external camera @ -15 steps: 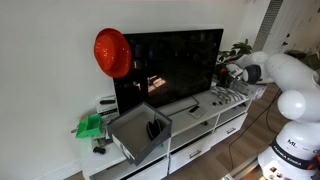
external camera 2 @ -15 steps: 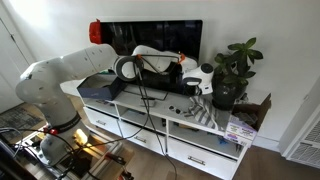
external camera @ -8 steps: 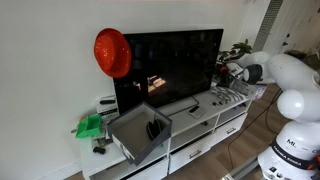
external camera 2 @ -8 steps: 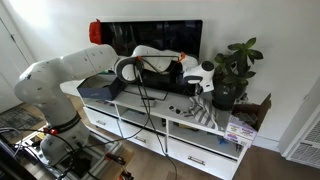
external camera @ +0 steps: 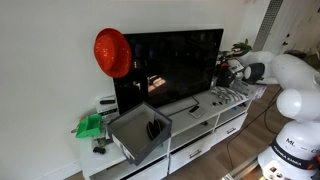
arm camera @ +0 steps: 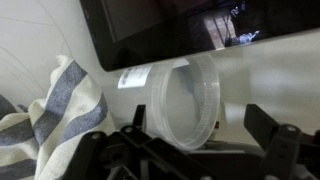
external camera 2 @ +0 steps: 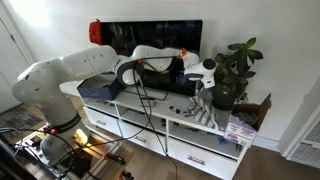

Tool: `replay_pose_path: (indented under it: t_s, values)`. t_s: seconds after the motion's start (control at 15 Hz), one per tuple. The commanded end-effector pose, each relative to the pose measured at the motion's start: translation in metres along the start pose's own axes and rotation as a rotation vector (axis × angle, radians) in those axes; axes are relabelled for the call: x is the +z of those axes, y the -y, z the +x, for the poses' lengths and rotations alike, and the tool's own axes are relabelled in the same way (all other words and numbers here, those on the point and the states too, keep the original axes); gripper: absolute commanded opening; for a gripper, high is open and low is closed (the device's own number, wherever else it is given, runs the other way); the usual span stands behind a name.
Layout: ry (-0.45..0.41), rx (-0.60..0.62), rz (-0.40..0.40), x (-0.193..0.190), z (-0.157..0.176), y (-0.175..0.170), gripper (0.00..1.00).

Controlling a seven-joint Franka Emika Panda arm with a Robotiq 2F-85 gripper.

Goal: Place the cup to the right and behind the tv

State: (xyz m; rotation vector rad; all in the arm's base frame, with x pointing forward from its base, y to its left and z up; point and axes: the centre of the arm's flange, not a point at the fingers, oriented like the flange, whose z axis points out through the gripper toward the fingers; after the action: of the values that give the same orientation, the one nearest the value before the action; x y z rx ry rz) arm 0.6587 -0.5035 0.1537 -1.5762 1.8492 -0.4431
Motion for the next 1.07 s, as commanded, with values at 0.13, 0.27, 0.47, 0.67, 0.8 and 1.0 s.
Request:
replay_pose_path:
  t_s: [0.13,0.27,0.47,0.67,0.8,1.0]
  values:
    - [0.003,-0.017,0.109,0.01,0.01,0.017,1.0]
    - [0.007,-0.037,0.036,0.007,0.008,0.012,1.0]
    - [-0.014,-0.088,-0.106,-0.006,0.007,0.002,1.0]
    - [-0.049,-0.143,-0.198,-0.03,0.011,-0.006,1.0]
    - [-0.041,-0.197,-0.262,-0.049,0.009,-0.011,1.0]
    - [-0.013,-0.299,-0.373,-0.079,-0.008,-0.022,1.0]
